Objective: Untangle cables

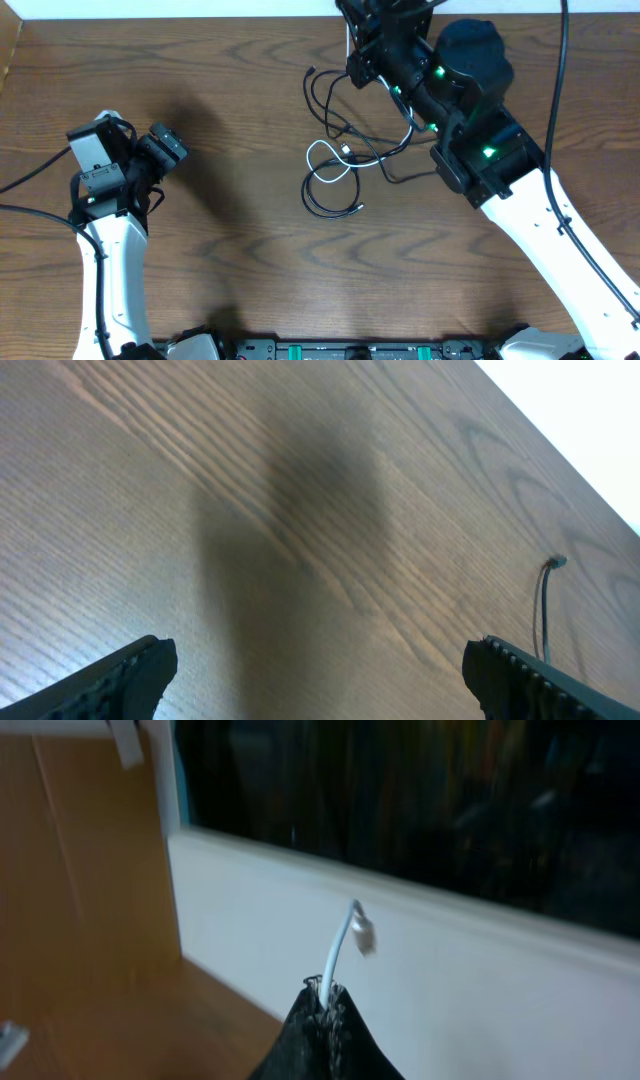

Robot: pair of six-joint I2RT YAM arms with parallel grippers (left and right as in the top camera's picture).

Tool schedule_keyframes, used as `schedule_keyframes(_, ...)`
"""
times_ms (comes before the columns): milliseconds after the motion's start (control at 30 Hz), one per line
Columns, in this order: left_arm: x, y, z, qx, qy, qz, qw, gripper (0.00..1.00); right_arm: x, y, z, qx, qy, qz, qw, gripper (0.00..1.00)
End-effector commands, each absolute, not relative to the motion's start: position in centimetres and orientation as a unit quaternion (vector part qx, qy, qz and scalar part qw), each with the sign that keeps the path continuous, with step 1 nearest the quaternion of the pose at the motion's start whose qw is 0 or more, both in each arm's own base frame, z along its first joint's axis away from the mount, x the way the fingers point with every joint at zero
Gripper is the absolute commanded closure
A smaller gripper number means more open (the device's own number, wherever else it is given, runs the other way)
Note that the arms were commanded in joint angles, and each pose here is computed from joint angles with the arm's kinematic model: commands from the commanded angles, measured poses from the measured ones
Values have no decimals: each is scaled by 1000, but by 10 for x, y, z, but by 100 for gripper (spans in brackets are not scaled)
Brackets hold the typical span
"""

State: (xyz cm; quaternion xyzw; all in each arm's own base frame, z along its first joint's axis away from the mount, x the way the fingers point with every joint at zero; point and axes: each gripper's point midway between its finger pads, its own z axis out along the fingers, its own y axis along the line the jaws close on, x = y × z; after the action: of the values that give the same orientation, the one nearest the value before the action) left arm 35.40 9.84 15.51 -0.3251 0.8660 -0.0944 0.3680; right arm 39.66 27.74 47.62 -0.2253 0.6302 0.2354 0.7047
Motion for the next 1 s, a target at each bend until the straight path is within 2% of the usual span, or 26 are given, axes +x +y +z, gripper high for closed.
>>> schedule_keyframes(0, 356, 99, 163, -323, 863, -95, 377, 4, 379, 267, 530, -196, 563, 263, 758, 99)
schedule_keyframes(133, 355, 99, 163, -323, 863, -95, 376, 4, 369, 260, 562, -178, 512, 279, 792, 99)
schedule_keyframes(500, 355, 99, 163, -323, 863, -95, 376, 4, 358, 261, 579, -211, 524, 289, 773, 99)
schedule_keyframes(633, 356, 99, 163, -323, 863, -95, 377, 4, 363, 257, 568, -224, 557, 269, 753, 99)
schedule_keyframes(967, 356, 99, 163, -323, 863, -95, 377, 4, 386, 248, 498, -237, 664, 232, 670, 99)
